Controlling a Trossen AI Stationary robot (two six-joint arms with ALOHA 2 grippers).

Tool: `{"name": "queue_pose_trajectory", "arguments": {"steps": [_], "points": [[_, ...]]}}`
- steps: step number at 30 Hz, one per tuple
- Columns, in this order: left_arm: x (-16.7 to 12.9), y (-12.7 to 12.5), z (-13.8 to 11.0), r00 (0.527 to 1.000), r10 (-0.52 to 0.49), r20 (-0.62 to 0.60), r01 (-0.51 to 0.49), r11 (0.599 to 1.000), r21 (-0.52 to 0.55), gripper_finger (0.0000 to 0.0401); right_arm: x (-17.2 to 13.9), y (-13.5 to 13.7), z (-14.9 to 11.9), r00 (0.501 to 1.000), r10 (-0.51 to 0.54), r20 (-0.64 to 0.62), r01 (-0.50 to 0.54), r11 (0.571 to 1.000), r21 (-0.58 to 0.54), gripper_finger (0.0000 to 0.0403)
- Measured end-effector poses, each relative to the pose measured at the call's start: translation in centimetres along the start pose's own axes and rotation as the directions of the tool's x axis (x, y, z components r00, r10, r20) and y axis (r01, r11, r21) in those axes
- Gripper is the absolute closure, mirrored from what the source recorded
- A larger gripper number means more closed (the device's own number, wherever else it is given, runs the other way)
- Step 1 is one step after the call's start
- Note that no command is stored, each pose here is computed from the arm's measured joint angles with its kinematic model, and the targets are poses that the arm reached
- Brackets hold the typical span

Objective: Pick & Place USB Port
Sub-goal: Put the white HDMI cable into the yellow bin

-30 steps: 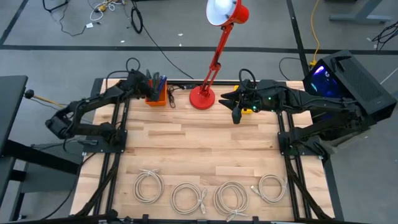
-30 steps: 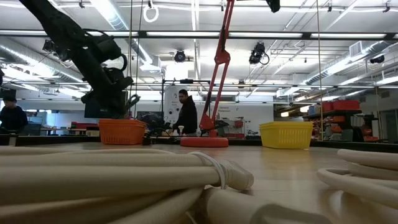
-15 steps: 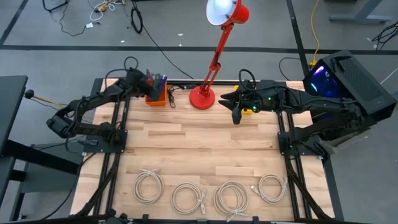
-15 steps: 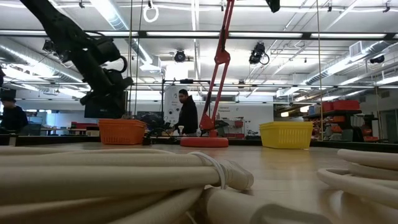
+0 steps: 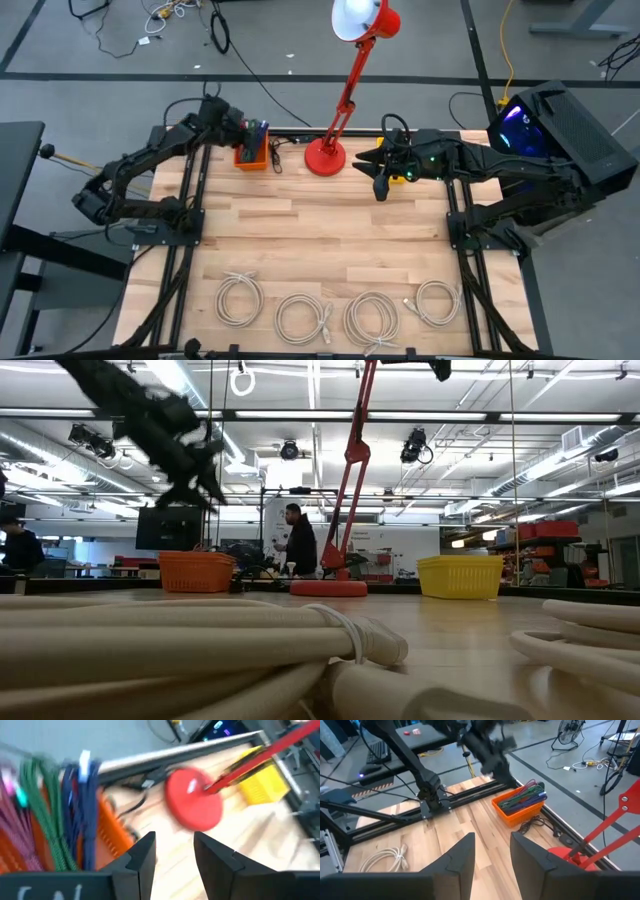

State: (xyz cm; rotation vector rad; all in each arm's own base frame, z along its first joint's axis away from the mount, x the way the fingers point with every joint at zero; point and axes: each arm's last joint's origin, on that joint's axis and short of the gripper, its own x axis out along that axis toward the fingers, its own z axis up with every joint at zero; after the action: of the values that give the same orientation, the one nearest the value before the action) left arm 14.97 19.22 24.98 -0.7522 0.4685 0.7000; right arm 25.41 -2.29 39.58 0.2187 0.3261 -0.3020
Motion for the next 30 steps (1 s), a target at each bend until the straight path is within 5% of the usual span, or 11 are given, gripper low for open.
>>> {"name": "queue_pose_trajectory", "arguments": {"steps": [3, 7, 12, 16, 22, 30], "points": [[-2.2, -2.8, 1.1, 0.998, 0.043, -0.035, -0.039, 0.995, 0.097, 0.0277, 0.0, -0.1, -0.2, 1.0, -0.006, -0.022, 0.005, 1.0, -0.008, 0.0279], [-5.1, -5.9, -0.1, 0.953, 0.124, -0.278, -0.061, 0.972, 0.225, 0.0293, 0.0, -0.2, -0.7, 0.997, -0.019, -0.074, 0.017, 0.999, -0.029, 0.0279], [-8.6, -9.4, -4.0, 0.771, 0.097, -0.629, 0.029, 0.982, 0.188, 0.0297, -0.1, -0.3, -0.9, 0.995, -0.025, -0.097, 0.018, 0.997, -0.073, 0.0279], [-10.4, -12.4, -7.6, 0.661, 0.089, -0.745, 0.081, 0.979, 0.189, 0.0296, -0.1, -0.2, -0.8, 0.996, -0.022, -0.086, 0.012, 0.993, -0.116, 0.0279], [-11.7, -17.0, -12.6, 0.695, 0.121, -0.709, 0.217, 0.904, 0.367, 0.0296, -0.1, -0.2, -0.9, 0.996, -0.022, -0.087, 0.01, 0.99, -0.14, 0.0279], [-10.2, -19.9, -19.9, 0.631, 0.19, -0.752, 0.296, 0.837, 0.46, 0.0295, -0.1, -0.2, -0.8, 0.996, -0.022, -0.086, 0.009, 0.989, -0.145, 0.0279]]}}
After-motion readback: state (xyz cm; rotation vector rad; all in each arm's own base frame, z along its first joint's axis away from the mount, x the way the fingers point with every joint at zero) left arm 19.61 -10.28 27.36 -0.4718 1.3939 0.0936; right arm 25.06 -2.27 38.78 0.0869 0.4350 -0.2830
